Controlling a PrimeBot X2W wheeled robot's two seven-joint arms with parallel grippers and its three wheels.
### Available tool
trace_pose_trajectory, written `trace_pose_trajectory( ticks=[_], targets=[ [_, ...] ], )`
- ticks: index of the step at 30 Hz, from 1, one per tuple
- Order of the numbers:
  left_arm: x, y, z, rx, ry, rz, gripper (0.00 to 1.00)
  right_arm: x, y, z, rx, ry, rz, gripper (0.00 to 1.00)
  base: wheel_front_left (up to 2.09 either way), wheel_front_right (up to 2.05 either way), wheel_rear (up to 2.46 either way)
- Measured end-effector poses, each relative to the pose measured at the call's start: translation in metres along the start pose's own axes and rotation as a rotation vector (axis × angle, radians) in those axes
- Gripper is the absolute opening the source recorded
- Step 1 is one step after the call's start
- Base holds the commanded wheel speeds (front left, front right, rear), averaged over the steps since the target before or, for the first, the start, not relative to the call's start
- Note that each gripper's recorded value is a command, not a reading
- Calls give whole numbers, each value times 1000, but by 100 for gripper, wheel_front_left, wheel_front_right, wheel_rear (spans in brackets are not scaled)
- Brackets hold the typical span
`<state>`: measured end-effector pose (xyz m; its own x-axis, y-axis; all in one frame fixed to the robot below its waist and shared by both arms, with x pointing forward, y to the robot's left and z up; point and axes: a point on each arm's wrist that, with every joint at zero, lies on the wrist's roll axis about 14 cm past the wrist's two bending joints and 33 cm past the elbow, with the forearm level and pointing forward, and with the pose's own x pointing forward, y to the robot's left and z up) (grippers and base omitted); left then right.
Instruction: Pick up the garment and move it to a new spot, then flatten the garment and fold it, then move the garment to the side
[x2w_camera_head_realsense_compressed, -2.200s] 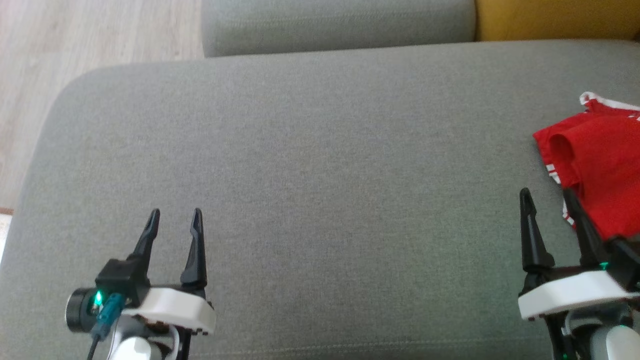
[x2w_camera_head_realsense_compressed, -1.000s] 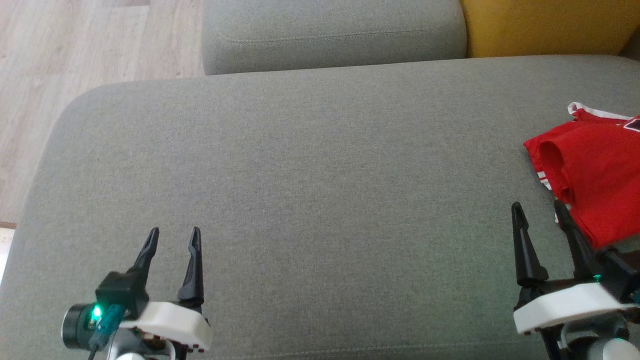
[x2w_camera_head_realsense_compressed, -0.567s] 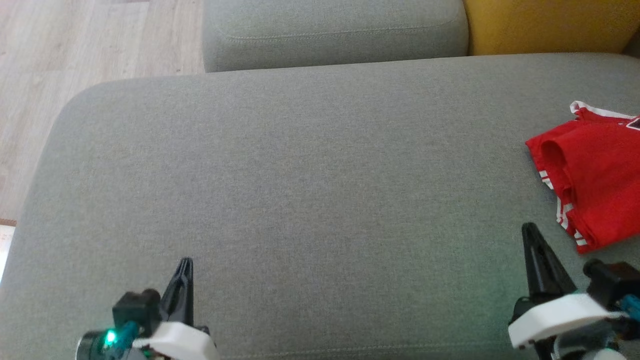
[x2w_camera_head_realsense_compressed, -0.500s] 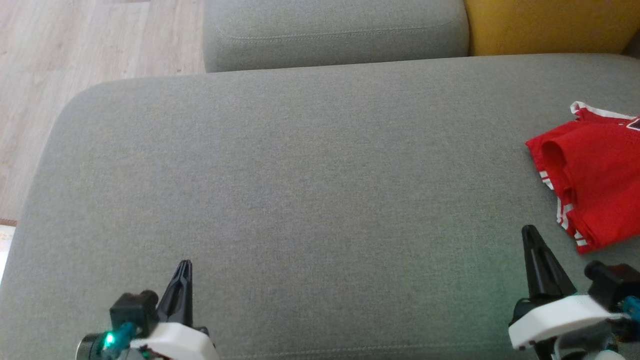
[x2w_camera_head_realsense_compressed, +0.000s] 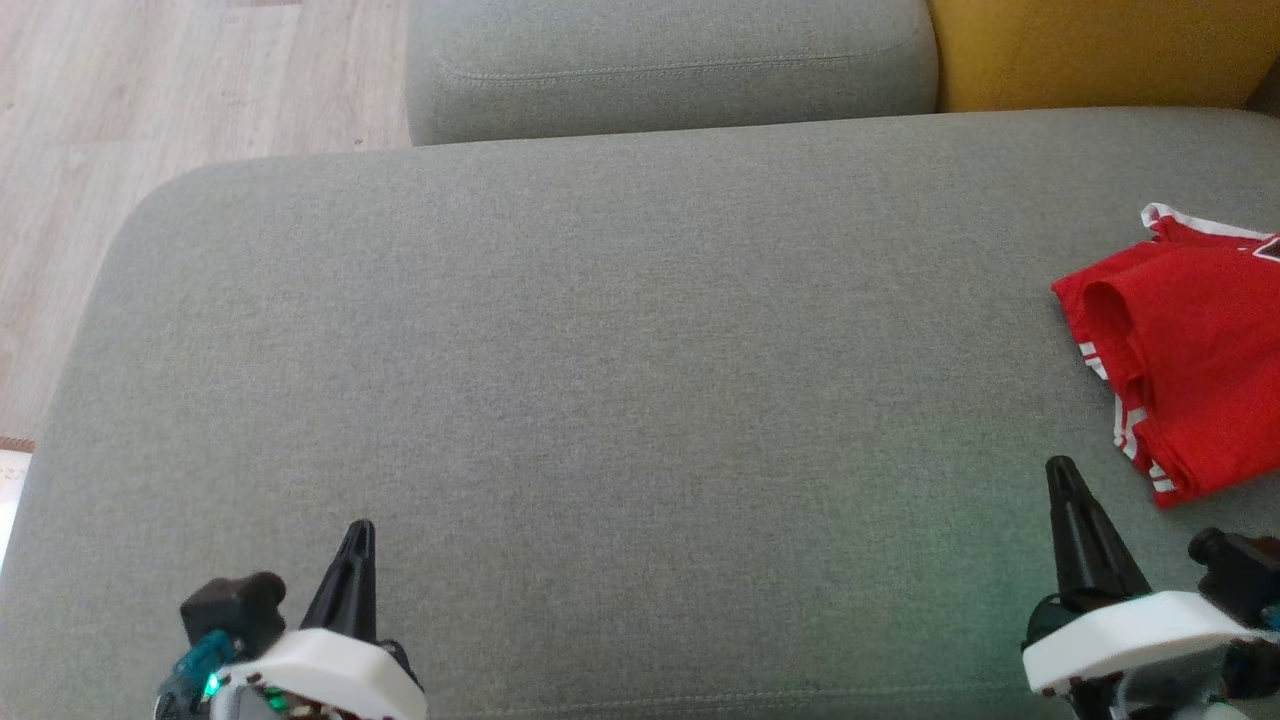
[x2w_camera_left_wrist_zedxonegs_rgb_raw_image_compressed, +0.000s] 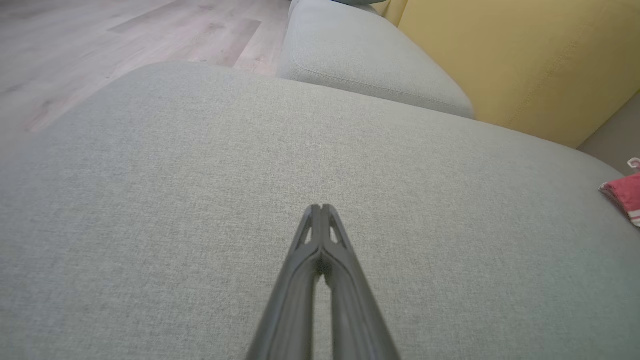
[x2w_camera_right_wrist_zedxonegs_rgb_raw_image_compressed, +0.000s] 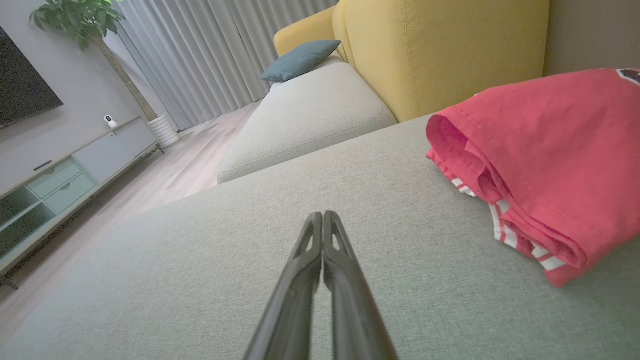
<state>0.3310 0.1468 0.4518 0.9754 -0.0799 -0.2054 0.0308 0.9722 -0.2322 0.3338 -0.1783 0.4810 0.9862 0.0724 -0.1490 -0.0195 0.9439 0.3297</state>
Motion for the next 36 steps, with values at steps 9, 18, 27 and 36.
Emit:
trace_pose_trajectory(
  ticks=[9,18,27,36],
  targets=[
    [5,5,1,-107,12,11,0,4,0,1,108,-8,6,0,0,0,0],
    [7,8,-1,-218,32,19,0,5,-1,-2,215,-6,4,0,0,0,0],
    [10,10,0,-330,41,25,0,10,-1,1,320,-21,10,0,0,0,0],
    [14,14,2,-454,44,28,0,14,-2,2,436,-30,11,0,0,0,0]
  ],
)
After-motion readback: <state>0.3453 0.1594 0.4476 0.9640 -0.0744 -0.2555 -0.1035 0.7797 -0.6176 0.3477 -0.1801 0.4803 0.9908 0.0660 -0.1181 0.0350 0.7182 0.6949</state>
